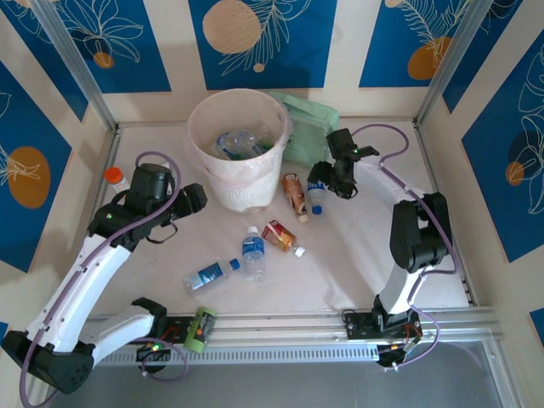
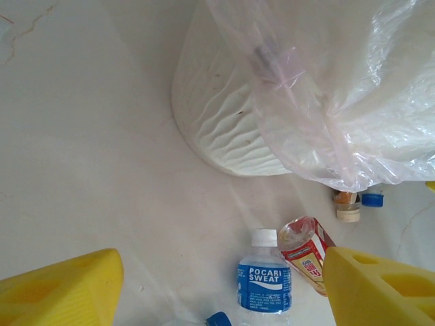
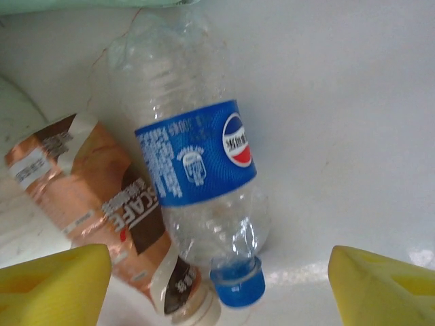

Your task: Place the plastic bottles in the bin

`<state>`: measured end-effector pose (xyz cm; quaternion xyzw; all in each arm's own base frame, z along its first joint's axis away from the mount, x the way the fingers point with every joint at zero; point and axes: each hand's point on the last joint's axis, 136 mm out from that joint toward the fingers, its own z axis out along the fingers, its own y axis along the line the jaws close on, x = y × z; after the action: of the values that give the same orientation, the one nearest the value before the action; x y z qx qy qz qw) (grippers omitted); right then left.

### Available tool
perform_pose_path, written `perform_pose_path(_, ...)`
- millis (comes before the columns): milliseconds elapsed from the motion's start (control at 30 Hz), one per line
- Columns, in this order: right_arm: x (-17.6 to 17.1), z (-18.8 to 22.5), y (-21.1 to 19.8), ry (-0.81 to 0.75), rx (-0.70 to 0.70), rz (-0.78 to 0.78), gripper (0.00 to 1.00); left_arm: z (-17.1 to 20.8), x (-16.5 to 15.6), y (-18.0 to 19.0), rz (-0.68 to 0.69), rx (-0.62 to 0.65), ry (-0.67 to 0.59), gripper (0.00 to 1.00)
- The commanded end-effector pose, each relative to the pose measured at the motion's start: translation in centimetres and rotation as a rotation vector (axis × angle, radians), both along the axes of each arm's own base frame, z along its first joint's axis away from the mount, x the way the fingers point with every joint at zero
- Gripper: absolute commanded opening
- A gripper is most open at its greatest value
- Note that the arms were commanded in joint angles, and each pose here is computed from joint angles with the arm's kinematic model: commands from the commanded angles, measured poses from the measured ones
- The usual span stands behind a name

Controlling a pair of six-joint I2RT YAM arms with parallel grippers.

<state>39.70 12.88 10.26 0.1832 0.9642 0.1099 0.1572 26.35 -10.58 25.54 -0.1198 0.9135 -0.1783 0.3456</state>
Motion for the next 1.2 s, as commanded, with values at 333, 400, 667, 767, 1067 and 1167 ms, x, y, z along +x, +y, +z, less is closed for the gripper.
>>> perform_pose_path(333,1.7,-2.8,1.2,0.079,-0.115,0.056,0.84,-2.0,-0.6,-0.2,-0.005,-0.026,0.046,0.76)
perform_pose_path(400,1.8,-3.5,1.3,0.097,-0.123,0.061,0.84,-2.2,-0.7,-0.2,-0.005,-0.024,0.052,0.76)
perform_pose_path(667,1.8,-5.6,1.6,0.147,-0.154,0.085,0.78,-2.6,-0.8,-0.3,-0.008,-0.026,0.062,0.76)
perform_pose_path(767,1.9,-6.4,1.6,0.163,-0.168,0.090,0.78,-2.6,-0.8,-0.3,-0.009,-0.028,0.065,0.76)
perform_pose_path(1067,1.5,-7.4,1.2,0.185,-0.189,0.097,0.69,-2.8,-1.0,-0.1,-0.003,-0.021,0.070,0.76)
perform_pose_path(1167,1.2,-6.9,1.1,0.178,-0.188,0.091,0.65,-2.7,-0.9,-0.2,-0.003,-0.024,0.067,0.76)
